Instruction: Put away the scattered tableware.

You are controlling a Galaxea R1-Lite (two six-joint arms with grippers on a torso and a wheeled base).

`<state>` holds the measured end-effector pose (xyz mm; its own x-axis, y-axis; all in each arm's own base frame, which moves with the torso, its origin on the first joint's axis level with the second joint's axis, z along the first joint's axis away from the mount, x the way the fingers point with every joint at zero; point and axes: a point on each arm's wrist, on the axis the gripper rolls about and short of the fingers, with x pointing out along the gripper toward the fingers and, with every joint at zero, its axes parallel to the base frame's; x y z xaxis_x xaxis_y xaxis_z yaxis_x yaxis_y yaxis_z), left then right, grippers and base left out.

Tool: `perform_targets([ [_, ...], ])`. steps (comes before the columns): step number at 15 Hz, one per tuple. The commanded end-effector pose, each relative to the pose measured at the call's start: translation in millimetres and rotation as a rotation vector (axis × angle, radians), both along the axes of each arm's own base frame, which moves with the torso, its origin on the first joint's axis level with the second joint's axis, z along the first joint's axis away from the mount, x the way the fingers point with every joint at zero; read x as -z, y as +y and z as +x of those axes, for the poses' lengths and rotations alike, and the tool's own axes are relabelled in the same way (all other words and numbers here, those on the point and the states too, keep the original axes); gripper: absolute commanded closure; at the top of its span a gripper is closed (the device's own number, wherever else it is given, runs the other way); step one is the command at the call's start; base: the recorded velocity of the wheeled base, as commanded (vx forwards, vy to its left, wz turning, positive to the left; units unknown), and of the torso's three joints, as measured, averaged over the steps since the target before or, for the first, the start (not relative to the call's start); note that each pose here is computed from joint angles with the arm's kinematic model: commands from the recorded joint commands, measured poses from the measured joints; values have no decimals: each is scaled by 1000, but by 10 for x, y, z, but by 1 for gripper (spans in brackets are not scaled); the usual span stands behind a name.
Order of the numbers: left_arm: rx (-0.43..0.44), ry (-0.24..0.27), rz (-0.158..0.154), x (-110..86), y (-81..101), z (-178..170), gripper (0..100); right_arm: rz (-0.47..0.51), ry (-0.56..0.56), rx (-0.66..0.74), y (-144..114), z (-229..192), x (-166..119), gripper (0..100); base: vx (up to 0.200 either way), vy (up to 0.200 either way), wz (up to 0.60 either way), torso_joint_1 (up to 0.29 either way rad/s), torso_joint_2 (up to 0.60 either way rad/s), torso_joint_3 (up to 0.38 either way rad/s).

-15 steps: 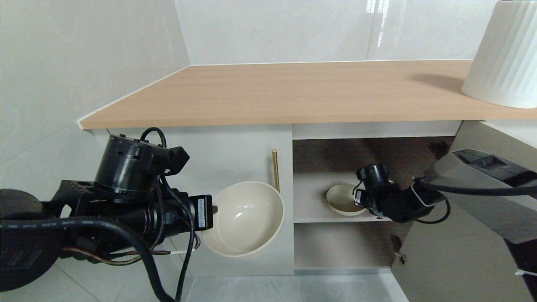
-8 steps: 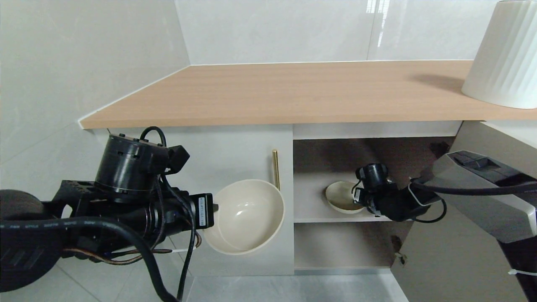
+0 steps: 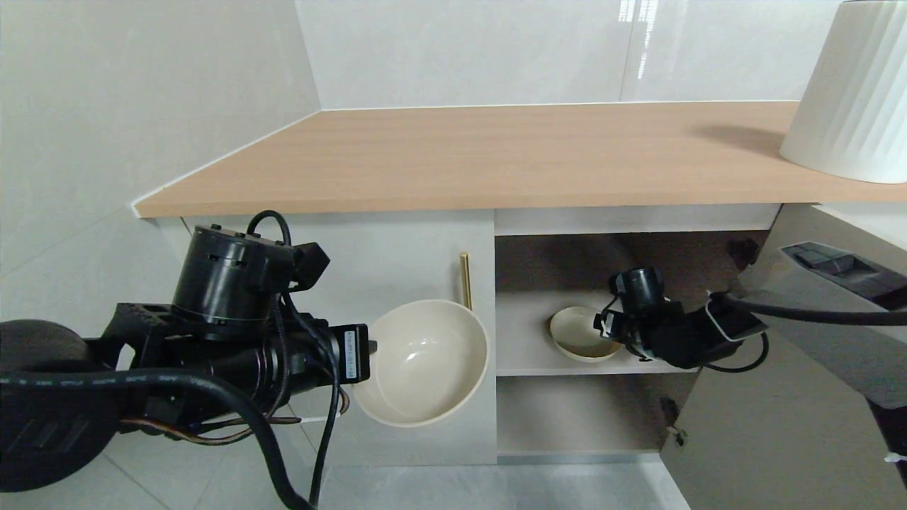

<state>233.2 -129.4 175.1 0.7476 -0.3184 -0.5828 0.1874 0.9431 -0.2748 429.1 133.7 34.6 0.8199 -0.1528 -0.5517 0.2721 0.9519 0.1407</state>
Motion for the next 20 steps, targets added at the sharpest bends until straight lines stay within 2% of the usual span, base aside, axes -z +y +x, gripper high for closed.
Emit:
perform_targets([
  [1,64,-9,69,88,-135,41,100,134,-34,-245,178,-603,-721,0,0,0,0,0,0,0],
  [2,96,-14,113,146,-225,40,100,158,-23,-336,251,-863,-905,0,0,0,0,0,0,0],
  [4,131,18,194,341,-370,64,100,149,-20,-437,330,-1253,-1240,0,0,0,0,0,0,0],
  [5,144,31,223,437,-446,76,100,133,-13,-480,345,-1445,-1374,0,0,0,0,0,0,0],
  [7,145,7,238,541,-576,106,100,139,1,-559,378,-1722,-1565,0,0,0,0,0,0,0],
  [10,139,-4,297,665,-719,32,100,142,82,-726,474,-2087,-1640,0,0,0,0,0,0,0],
  [12,146,-13,302,673,-757,-1,100,114,108,-789,532,-2171,-1577,0,0,0,0,0,0,0],
  [15,161,-48,277,683,-801,-37,100,82,178,-790,653,-2100,-1364,0,0,0,0,0,0,0],
  [20,158,-70,270,616,-807,-75,100,54,266,-784,796,-1978,-1065,0,0,0,0,0,0,0],
])
